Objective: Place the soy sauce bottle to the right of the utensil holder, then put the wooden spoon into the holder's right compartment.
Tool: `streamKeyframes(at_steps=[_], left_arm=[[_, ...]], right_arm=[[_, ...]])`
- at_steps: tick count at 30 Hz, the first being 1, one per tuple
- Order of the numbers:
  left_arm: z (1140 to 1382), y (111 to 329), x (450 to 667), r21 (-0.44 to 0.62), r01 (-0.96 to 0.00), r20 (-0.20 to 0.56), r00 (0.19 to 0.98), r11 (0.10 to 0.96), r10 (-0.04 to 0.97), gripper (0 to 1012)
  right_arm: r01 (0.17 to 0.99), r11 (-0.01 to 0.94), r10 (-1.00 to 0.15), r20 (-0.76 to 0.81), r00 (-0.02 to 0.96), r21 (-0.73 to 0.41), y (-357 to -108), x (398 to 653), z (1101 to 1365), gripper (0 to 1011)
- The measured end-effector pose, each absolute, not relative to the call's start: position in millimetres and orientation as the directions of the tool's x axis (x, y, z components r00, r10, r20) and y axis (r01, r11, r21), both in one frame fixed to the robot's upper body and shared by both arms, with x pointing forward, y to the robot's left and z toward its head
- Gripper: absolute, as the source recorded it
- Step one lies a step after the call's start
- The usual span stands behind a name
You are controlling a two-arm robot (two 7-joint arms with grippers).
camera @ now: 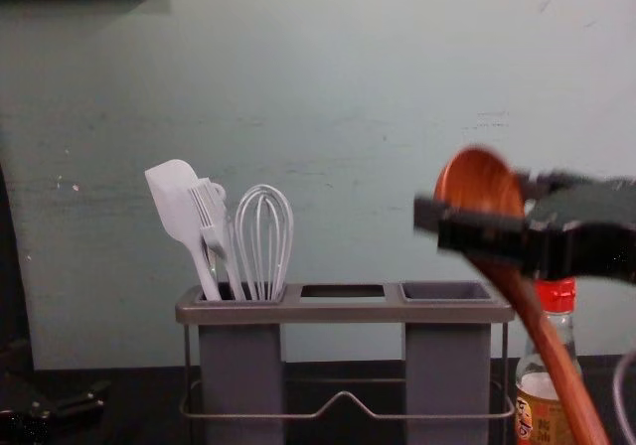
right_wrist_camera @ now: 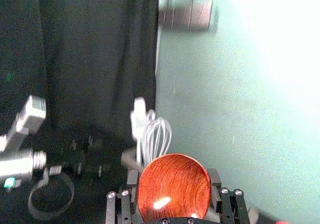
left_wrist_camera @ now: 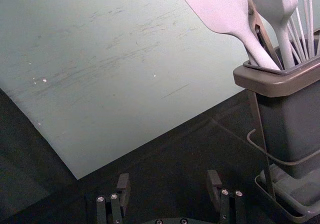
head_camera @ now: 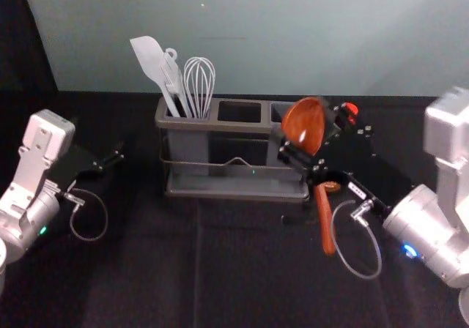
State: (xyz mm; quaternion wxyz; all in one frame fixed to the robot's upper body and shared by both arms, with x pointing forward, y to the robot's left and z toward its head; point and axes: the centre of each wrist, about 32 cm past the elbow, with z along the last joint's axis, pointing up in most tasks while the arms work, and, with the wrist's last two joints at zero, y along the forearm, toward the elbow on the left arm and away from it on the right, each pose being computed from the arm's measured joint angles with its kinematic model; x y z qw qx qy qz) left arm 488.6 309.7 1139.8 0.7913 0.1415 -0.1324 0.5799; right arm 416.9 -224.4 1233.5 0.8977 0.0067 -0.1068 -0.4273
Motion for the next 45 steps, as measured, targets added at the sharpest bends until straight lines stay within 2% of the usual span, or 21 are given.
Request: streamKeyframes(at_steps=[5, 9, 12, 24, 45], left_arm=[[1139.8, 309.6, 488.6, 0.07, -0.955, 0.374, 0.292, 0.287, 0.88, 1005], [1139.8, 309.7, 488.6, 0.07, -0.955, 0.374, 0.292, 0.287, 0.88, 1005], [1139.8, 309.7, 488.6, 0.07, -0.955, 0.374, 0.292, 0.287, 0.88, 1005], [1139.8, 309.7, 488.6, 0.07, -0.955, 0.374, 0.292, 0.287, 0.88, 1005], [1139.8, 309.6, 488.6, 0.07, -0.955, 0.374, 0.292, 0.287, 0.88, 1005]], right_arm=[[0.741, 0.601, -0.799, 0.198, 0.568, 0.3, -223.3, 415.9, 1216.5, 840], [0.722, 0.575, -0.816, 0.198, 0.543, 0.385, -221.9, 417.0, 1210.7, 840], [0.719, 0.562, -0.824, 0.2, 0.531, 0.409, -221.3, 420.2, 1210.5, 840], [0.72, 0.565, -0.823, 0.208, 0.529, 0.403, -218.5, 450.6, 1220.3, 840], [0.72, 0.559, -0.828, 0.245, 0.504, 0.411, -205.1, 528.3, 1247.3, 840]])
